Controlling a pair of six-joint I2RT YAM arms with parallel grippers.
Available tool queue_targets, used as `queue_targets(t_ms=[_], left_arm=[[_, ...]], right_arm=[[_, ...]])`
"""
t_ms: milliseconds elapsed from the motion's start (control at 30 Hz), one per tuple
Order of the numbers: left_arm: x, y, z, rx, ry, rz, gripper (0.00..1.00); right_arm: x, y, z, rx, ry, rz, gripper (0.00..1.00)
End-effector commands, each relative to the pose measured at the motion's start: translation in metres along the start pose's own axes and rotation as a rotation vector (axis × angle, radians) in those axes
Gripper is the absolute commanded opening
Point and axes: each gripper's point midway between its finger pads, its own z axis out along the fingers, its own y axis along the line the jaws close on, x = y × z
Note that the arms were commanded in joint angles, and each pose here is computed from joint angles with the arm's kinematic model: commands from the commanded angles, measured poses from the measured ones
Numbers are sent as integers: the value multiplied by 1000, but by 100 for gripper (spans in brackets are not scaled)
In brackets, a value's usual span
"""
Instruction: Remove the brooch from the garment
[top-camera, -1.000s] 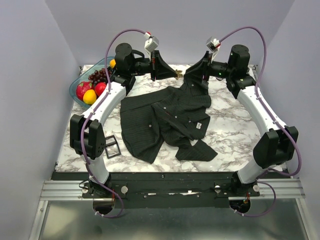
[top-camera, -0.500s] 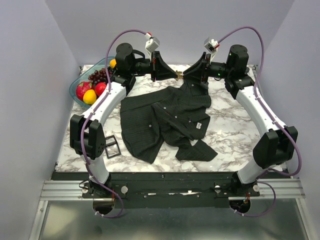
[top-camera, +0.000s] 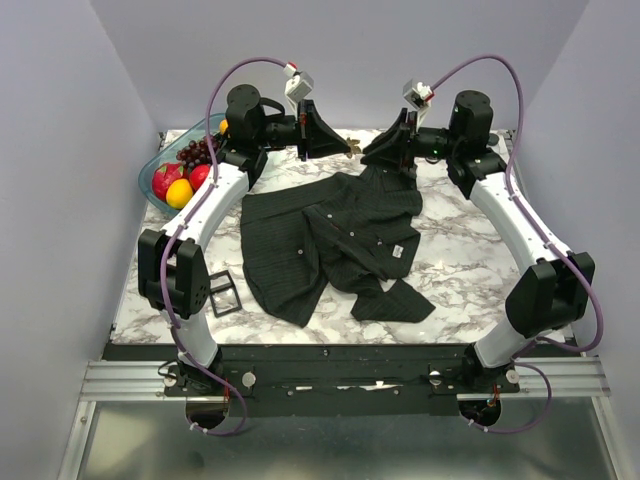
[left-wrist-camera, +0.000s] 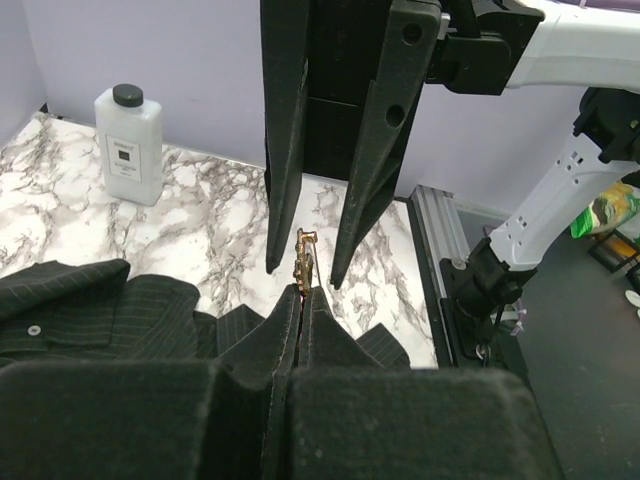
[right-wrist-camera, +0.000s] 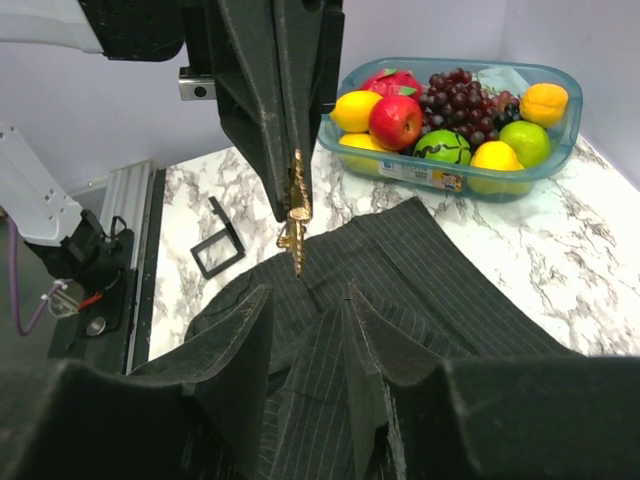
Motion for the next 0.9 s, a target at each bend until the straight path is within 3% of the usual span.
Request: queue_targets(t_ms=[0,333,867], left_arm=[[-11,-11,0,9,-13,38,0],[-8,-11,1,12,-7,32,0],[-2,-8,2,4,6,23,0]], right_arm=[[-15,14,4,-56,-23,-28,41],[-14,12,12,-58,-45,36,37],[-9,6,20,-35,-49,81,11]])
